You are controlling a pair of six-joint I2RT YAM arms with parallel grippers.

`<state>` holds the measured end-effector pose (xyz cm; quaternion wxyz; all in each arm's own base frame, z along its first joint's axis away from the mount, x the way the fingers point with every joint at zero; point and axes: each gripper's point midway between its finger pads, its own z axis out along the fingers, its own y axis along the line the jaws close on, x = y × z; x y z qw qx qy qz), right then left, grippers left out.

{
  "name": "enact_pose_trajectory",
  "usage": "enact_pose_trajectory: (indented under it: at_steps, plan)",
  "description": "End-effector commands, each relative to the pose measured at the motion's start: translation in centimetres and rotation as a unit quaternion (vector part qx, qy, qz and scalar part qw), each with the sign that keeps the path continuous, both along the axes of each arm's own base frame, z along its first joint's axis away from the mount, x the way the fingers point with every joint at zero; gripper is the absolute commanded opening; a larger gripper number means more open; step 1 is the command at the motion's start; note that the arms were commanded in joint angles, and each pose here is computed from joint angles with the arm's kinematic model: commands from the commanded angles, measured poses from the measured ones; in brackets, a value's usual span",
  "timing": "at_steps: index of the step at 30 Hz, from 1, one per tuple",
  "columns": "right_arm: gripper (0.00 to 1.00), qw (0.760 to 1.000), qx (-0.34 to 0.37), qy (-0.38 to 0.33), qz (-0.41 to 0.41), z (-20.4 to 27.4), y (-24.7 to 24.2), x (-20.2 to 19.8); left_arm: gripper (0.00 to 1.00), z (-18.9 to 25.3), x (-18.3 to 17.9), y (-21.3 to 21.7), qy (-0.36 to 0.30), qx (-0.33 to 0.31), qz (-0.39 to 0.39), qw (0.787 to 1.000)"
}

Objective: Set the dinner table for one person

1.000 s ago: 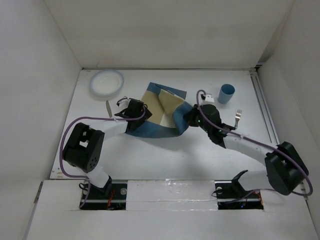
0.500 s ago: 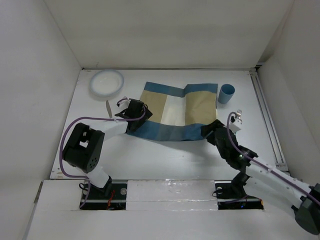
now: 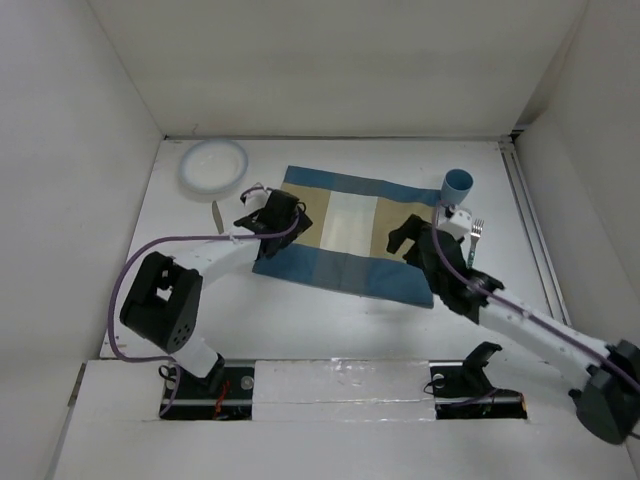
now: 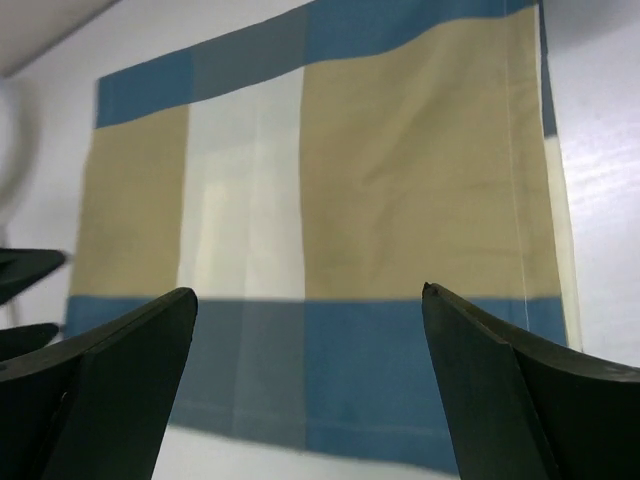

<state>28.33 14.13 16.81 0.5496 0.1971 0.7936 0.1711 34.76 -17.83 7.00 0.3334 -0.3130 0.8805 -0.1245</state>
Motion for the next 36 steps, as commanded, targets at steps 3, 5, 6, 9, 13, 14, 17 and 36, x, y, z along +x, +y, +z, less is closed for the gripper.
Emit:
enact_pose_trajectory:
  at_steps: [3, 5, 6, 9, 13, 14, 17, 36]
  plan:
    - [1.0, 0.988, -0.068, 0.136, 0.022, -3.9, 1.7, 5.7, 1.0, 4.2, 6.6, -1.2, -0.038, 0.028, -0.042, 0.998]
    - [1.0, 0.977, -0.09, 0.193, 0.002, -6.5, 1.7, 7.8, 1.0, 6.0, 9.2, -2.8, -0.036, 0.049, -0.081, 0.995]
    - [1.0, 0.973, -0.098, 0.209, -0.002, -7.2, 1.7, 8.4, 1.0, 3.1, 10.3, -2.8, 0.002, 0.072, -0.086, 0.994]
    - [1.0, 0.956, -0.107, 0.271, -0.021, -10.0, 1.5, 10.1, 1.0, 3.2, 12.8, -4.1, 0.035, 0.093, -0.105, 0.989]
    - [1.0, 0.941, -0.118, 0.317, -0.015, -12.6, 2.1, 10.8, 1.0, -1.1, 13.6, -4.0, 0.09, 0.093, -0.101, 0.986]
    - [1.0, 0.94, -0.119, 0.318, -0.015, -12.8, 2.2, 11.0, 1.0, -2.2, 13.4, -3.2, 0.104, 0.095, -0.091, 0.986]
    - [1.0, 0.931, -0.14, 0.336, 0.011, -13.5, 2.2, 12.1, 1.0, -3.5, 13.0, -1.9, 0.12, 0.088, -0.074, 0.986]
    - [0.97, 0.936, -0.168, 0.286, 0.118, -9.0, 4.4, 18.9, 1.0, -1.1, 17.0, 1.3, 0.076, 0.006, -0.064, 0.995]
